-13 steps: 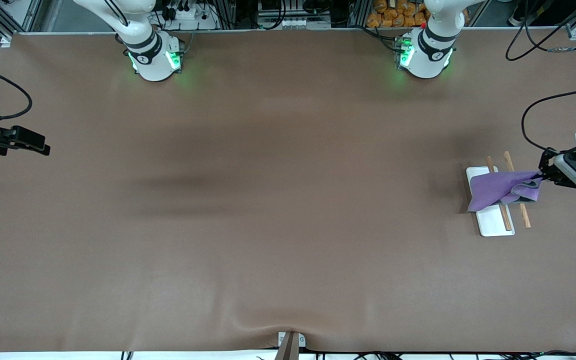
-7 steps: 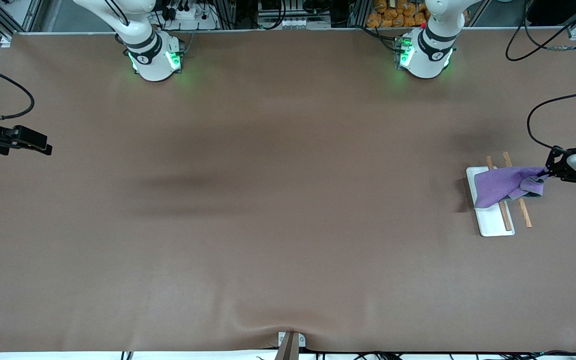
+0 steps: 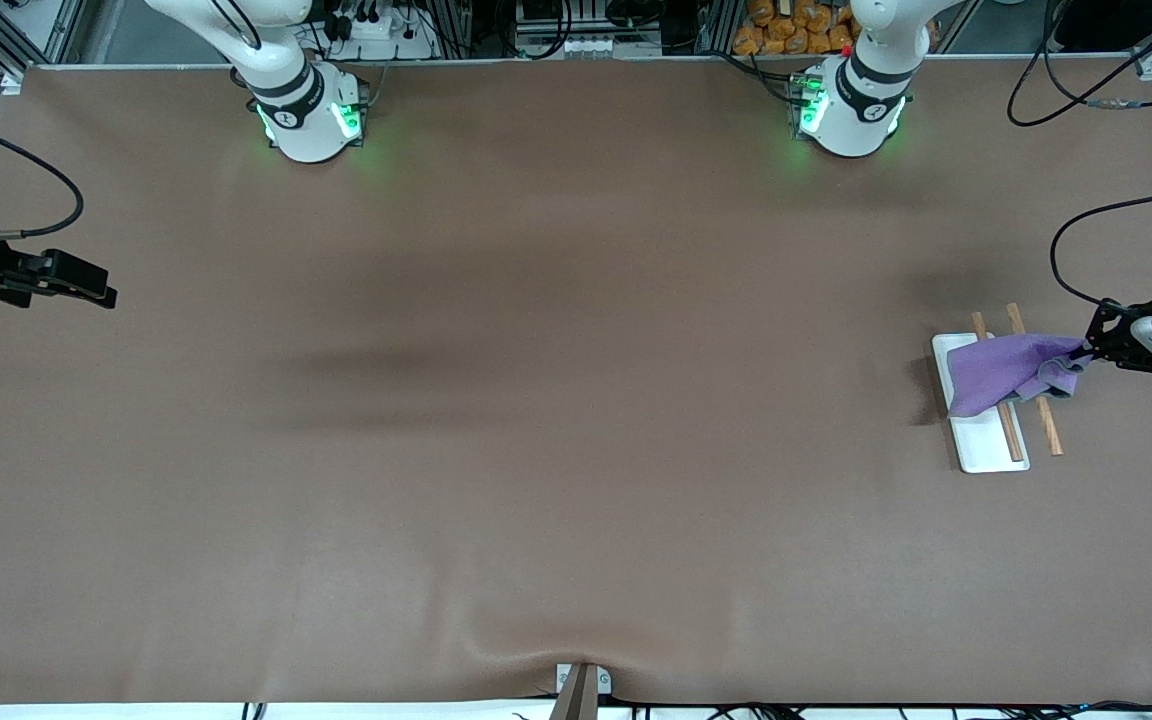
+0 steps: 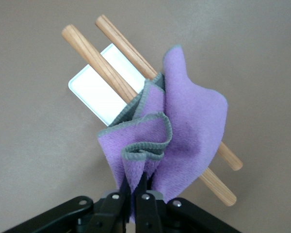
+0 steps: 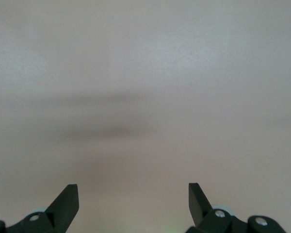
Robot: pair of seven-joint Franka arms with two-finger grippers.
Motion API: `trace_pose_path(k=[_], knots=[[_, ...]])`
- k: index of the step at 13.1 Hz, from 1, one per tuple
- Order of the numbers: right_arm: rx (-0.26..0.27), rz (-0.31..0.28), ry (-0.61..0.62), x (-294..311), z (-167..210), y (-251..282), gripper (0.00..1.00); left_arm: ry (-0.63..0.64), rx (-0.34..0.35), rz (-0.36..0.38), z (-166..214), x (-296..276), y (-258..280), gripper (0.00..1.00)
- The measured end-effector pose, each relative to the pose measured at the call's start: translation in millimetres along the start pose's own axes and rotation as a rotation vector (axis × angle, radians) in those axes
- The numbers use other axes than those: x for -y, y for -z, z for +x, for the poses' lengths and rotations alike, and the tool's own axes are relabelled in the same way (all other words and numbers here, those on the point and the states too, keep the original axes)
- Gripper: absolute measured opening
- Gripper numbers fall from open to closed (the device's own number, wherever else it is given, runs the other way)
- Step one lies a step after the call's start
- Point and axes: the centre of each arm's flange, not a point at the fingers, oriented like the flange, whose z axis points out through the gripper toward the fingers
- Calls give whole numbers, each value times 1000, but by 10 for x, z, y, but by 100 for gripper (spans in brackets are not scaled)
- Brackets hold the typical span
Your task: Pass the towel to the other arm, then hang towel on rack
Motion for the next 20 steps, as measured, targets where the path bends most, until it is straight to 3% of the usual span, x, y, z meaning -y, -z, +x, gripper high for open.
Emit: trace_pose_path(k=[8, 11, 16, 20], knots=[[-1, -3, -16, 53, -4, 6, 100, -23, -11, -1, 161, 61, 267, 100], [-7, -3, -40, 69, -6, 30, 100, 5, -15, -24, 519, 5, 652, 100], [-19, -3, -45, 72, -38, 141, 100, 178, 33, -70, 1529, -610, 954, 100], [25, -6, -44, 87, -131, 155, 100, 350, 97, -7, 2205, -1355, 1138, 100]])
